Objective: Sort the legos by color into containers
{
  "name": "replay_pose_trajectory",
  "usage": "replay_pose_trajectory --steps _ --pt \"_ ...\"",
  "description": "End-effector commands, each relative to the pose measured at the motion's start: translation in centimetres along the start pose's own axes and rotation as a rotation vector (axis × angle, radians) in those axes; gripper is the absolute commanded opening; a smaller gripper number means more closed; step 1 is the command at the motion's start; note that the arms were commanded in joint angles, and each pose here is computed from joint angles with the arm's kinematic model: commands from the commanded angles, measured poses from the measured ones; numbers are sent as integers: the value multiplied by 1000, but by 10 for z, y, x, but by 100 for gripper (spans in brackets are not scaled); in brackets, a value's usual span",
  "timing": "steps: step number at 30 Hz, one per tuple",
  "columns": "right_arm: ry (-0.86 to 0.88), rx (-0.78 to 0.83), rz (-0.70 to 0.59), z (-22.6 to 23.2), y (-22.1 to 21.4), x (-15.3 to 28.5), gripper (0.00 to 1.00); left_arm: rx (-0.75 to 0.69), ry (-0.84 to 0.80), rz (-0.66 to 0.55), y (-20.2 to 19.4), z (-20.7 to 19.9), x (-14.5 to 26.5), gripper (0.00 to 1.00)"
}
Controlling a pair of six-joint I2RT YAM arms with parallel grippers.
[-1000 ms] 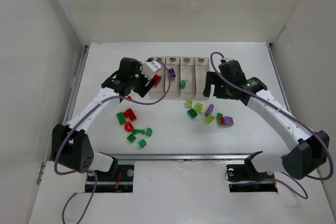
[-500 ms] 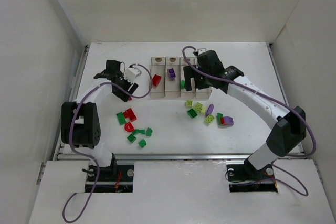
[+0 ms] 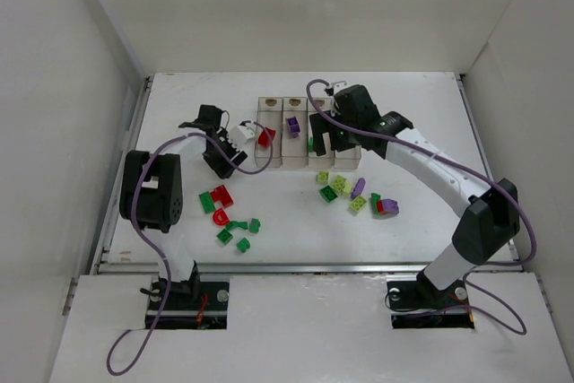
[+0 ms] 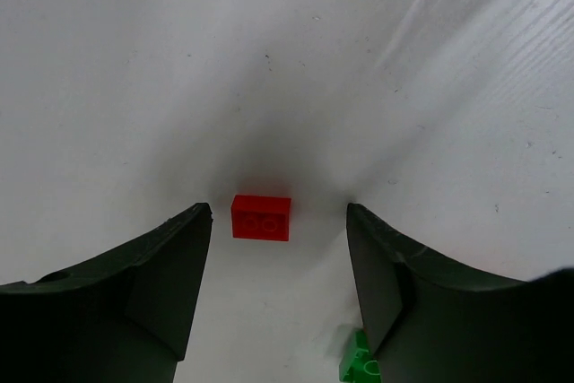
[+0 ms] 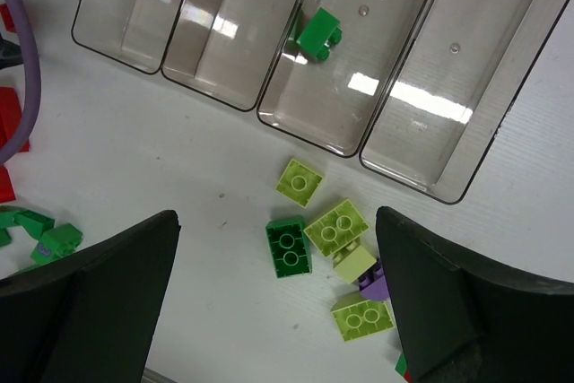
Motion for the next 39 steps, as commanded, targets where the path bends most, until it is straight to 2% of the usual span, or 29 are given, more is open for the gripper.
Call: replay_pose_trajectory --steps 1,3,4,5,6,9,10,12,13,17,20,23,26,28,30,31,34,38,39 --pt "47 16 -75 11 22 7 95 -26 43 -14 6 16 9 58" --pt "43 17 -67 11 20 4 95 -16 39 -8 4 20 4 57" --pt "43 17 -67 11 20 4 95 -23 31 -3 4 21 3 51" --pt "43 17 -67 11 20 4 95 -21 21 4 3 19 4 50" --pt "43 17 -67 11 20 4 95 -28 2 16 0 17 0 43" --pt "43 17 -67 11 20 4 95 -32 -40 31 -4 12 -4 28" --pt "32 16 -72 9 21 4 95 -30 -54 29 -4 9 -4 14" --pt "20 16 -78 8 21 4 95 -26 -74 28 -7 7 -3 0" --pt "16 15 -90 8 25 5 95 -24 -84 22 -5 6 -2 0" --pt "21 12 -122 12 35 11 95 46 -72 -23 -7 21 10 0" --pt "21 12 -122 13 37 9 95 80 -27 -119 21 39 32 0" --pt "25 11 -130 14 40 11 95 60 38 -243 73 53 60 0" --pt "30 1 -138 15 41 11 95 -32 17 -353 126 40 70 0" --pt "26 -7 -129 15 39 11 95 -73 -29 -393 147 23 70 0" --pt "9 -19 -148 13 42 14 95 -107 -55 -387 153 12 62 2" --pt "-4 -19 -144 9 39 17 95 -120 -82 -379 156 3 54 8" --pt "-16 -18 -140 5 34 23 95 -139 -70 -351 157 2 41 14" --pt "-25 -20 -149 2 32 28 95 -160 -48 -349 159 7 39 39" --pt "-28 -21 -163 2 34 32 95 -201 -48 -367 166 5 42 53"
Point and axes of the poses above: each gripper's point midway between its finger pads, its own x axis back along the fingers, its own z axis along the line the jaws close on, y = z × x, the point moved 5 cm from there along x, back along the fingers, and after that the axes turned 13 degrees about -x, right-handed, at the moved point
